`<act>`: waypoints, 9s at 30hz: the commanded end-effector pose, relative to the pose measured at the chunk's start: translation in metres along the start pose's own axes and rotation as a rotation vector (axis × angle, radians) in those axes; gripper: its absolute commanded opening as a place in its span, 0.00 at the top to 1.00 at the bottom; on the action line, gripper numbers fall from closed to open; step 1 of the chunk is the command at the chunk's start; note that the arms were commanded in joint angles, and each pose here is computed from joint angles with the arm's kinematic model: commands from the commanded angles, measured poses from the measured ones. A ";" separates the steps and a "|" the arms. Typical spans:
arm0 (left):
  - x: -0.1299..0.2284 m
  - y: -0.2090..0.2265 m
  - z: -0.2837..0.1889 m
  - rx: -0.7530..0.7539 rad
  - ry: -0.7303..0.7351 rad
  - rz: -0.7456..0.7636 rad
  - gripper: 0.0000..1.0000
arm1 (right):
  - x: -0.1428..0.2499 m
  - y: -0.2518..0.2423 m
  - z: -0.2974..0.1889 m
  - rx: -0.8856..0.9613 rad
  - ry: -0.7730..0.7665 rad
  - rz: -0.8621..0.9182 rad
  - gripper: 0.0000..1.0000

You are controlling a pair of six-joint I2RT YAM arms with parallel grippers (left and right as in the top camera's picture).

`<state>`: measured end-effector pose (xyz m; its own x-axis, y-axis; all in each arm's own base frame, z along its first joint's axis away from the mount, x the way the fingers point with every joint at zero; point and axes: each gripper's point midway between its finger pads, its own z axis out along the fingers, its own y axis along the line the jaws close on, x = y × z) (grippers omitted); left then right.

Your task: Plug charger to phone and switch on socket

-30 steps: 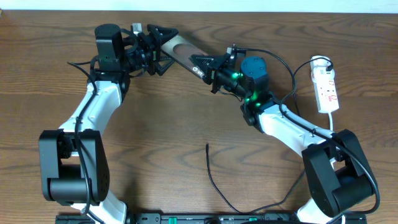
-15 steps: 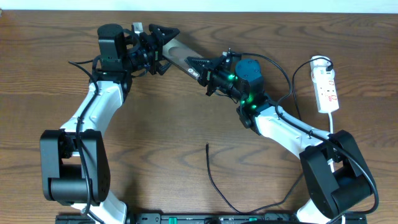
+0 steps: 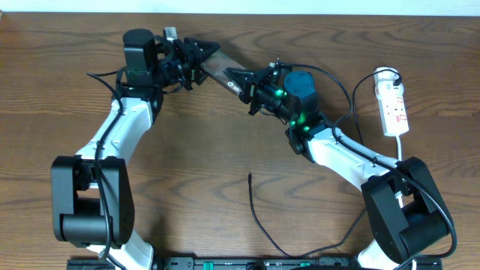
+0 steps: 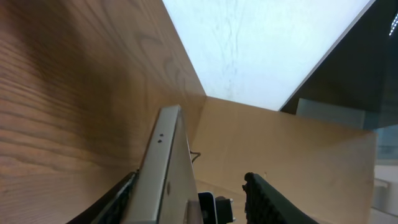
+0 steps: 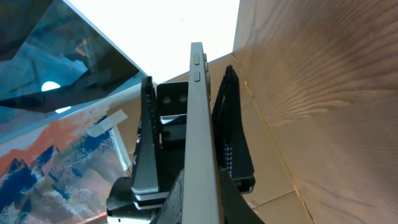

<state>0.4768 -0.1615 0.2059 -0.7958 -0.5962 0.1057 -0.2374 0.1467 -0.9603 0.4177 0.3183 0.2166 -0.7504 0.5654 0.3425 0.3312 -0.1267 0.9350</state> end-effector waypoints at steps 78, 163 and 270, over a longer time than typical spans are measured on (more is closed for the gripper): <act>-0.033 0.011 -0.017 -0.023 -0.125 -0.109 0.93 | 0.008 0.007 0.003 -0.014 0.027 -0.035 0.01; -0.059 -0.016 -0.175 0.247 0.134 0.199 0.93 | 0.056 -0.255 -0.144 1.678 0.372 -0.578 0.01; -0.059 -0.016 -0.175 0.247 0.133 0.203 0.93 | 0.097 -0.205 -0.037 0.656 0.957 -0.602 0.99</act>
<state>0.4336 0.0128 0.2555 -0.8689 -0.4911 -0.0611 0.0435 0.0472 -0.9979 0.2725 0.3323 0.0133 -0.9681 -0.1884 0.1650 -0.0782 0.8533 0.5156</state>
